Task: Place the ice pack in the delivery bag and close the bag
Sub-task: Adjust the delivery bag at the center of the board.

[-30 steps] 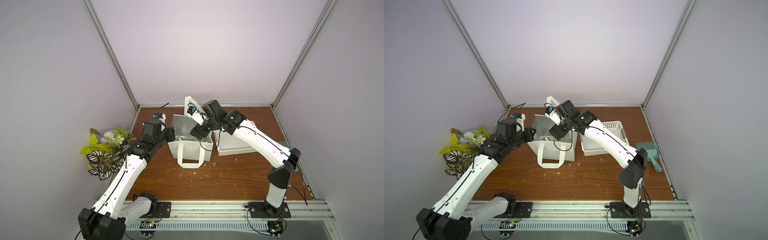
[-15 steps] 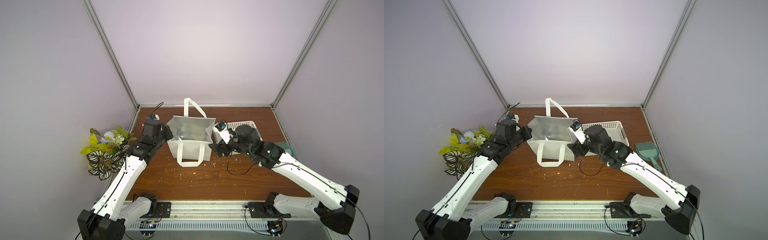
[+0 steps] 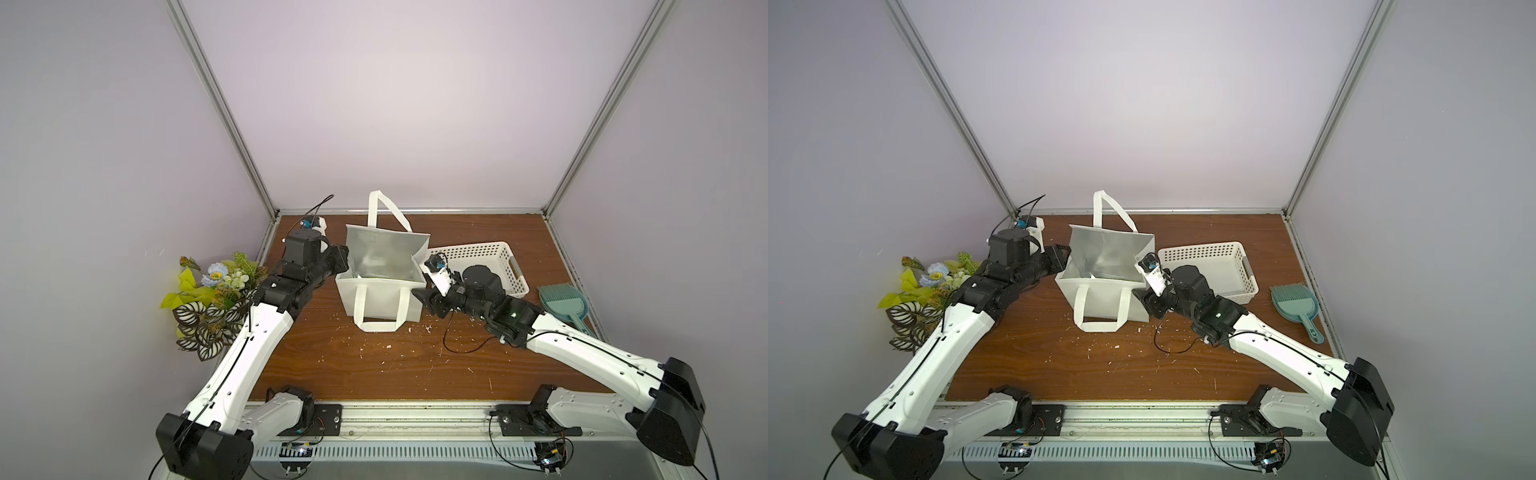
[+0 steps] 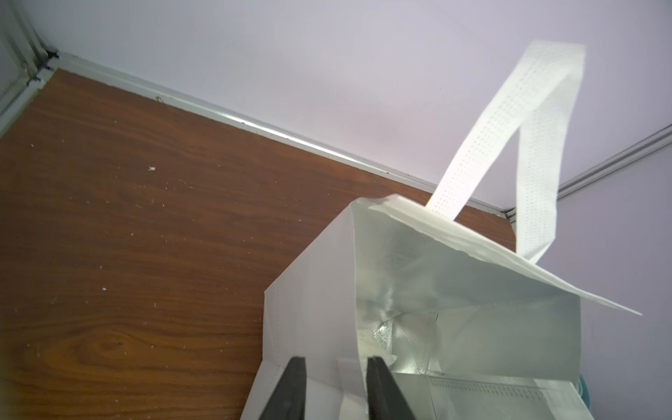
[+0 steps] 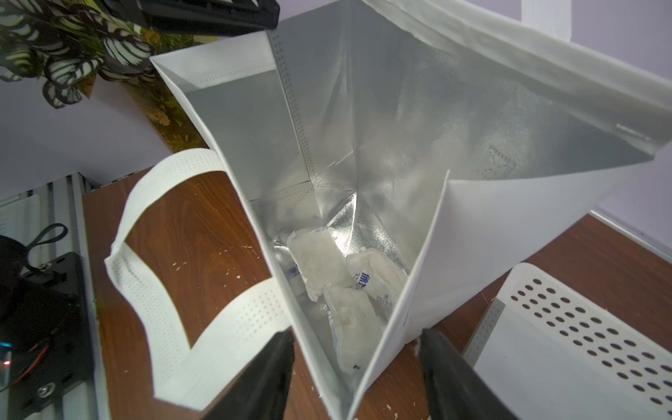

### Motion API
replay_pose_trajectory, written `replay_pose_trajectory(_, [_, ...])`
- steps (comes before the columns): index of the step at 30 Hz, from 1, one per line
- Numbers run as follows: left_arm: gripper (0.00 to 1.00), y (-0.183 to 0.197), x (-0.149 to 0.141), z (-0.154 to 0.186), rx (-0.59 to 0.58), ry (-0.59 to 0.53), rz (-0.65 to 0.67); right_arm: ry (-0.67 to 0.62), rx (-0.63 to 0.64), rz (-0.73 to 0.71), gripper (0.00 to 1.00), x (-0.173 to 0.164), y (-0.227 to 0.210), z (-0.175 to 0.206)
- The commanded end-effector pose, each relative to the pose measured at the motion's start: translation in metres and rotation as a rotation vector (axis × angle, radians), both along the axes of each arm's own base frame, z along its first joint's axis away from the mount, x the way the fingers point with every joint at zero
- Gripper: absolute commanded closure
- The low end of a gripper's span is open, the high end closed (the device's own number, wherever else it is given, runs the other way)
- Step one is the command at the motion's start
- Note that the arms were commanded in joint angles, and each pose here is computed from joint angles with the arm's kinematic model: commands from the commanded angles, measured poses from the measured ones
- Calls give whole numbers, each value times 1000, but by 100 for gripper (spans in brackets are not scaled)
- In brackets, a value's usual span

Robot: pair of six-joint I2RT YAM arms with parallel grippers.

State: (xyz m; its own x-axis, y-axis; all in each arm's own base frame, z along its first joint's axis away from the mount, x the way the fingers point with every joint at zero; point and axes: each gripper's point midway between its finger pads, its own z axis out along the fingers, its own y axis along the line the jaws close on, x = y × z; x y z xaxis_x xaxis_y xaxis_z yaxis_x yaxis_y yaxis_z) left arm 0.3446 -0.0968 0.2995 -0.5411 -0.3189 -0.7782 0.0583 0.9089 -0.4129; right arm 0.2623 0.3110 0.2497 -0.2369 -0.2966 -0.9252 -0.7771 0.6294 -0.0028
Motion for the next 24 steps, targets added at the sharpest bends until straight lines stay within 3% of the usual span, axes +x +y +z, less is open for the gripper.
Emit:
replay_pose_trajectory(1, [70, 8, -3, 12, 61, -25, -37, -89, 64, -16, 53, 11, 8, 30])
replay_pose_trajectory(4, [69, 6, -5, 16, 68, -40, -58, -121, 45, -44, 79, 19, 4, 29])
replay_pose_trajectory(5, [62, 7, -4, 16, 74, -42, -64, -134, 37, -60, 84, 23, 1, 30])
replay_pose_trajectory(9, [49, 5, -4, 23, 103, -78, -100, -158, 20, -66, 93, 36, -8, 33])
replay_pose_trajectory(15, [43, -2, -7, 31, 141, -126, -168, -151, 16, -27, 93, 54, -16, 34])
replay_pose_trajectory(24, [42, -13, -8, 34, 147, -192, -259, -140, -48, -11, 94, 77, -37, 23])
